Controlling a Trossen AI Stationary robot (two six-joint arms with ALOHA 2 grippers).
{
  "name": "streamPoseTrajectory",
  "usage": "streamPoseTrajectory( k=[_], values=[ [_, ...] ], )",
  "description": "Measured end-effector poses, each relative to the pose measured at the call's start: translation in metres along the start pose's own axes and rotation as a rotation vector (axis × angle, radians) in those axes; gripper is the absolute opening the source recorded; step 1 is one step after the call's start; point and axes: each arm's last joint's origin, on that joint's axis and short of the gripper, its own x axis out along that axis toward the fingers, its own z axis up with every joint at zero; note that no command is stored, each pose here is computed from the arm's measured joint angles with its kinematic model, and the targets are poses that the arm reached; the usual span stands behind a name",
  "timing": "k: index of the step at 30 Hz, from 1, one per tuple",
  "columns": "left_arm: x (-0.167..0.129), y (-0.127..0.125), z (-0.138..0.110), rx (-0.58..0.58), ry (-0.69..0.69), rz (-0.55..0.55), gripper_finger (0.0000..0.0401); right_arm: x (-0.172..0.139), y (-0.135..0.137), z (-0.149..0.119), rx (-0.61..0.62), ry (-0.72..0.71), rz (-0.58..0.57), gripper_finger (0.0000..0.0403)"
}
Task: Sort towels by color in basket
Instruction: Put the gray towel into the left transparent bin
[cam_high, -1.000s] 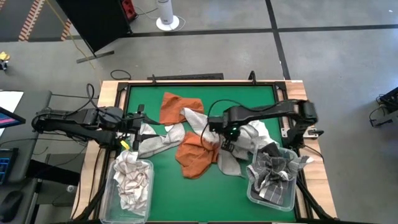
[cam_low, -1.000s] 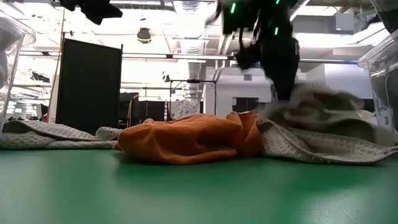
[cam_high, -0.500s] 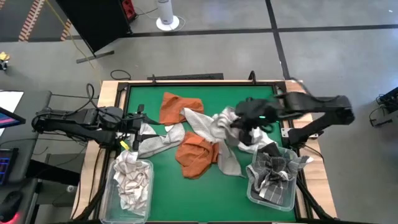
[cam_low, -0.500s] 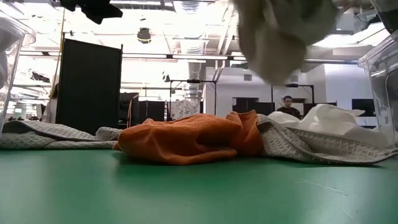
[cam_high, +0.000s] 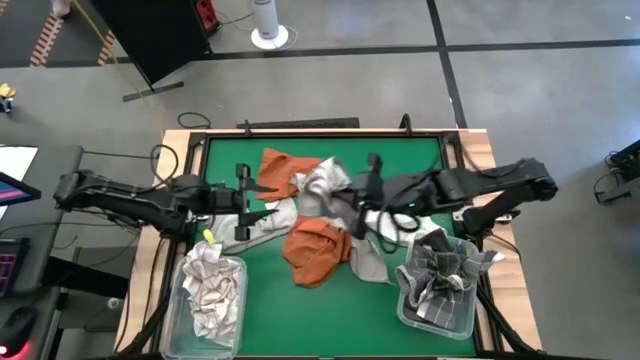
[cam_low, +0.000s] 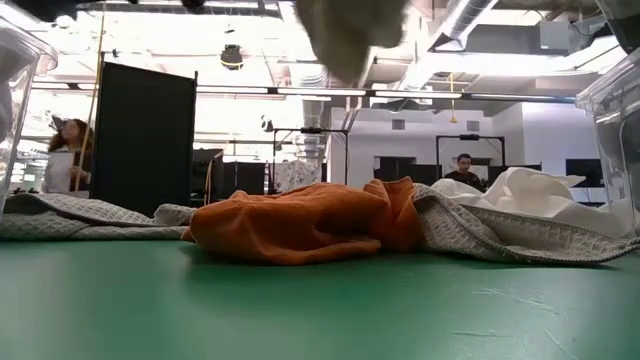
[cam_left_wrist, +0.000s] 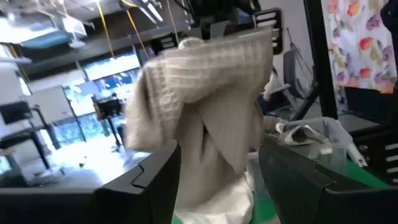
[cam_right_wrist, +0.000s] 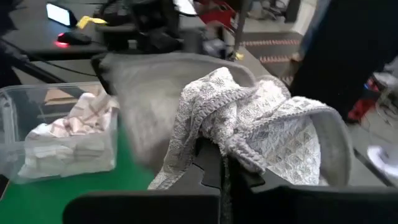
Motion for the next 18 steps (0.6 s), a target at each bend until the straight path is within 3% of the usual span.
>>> streamPoseTrajectory(
  k=[8, 18],
  values=[
    [0.031, -0.001, -0.010, -0.064, 0.091, -0.020, 0.0223, 0.036, 0.018, -0.005, -0.074, -0.047, 0.024, 0.0022],
    [0.053, -0.001, -0.002, -0.065, 0.085, -0.063, 0.0317, 0.046, 0.022, 0.002, -0.040, -0.139, 0.106, 0.0022]
  ],
)
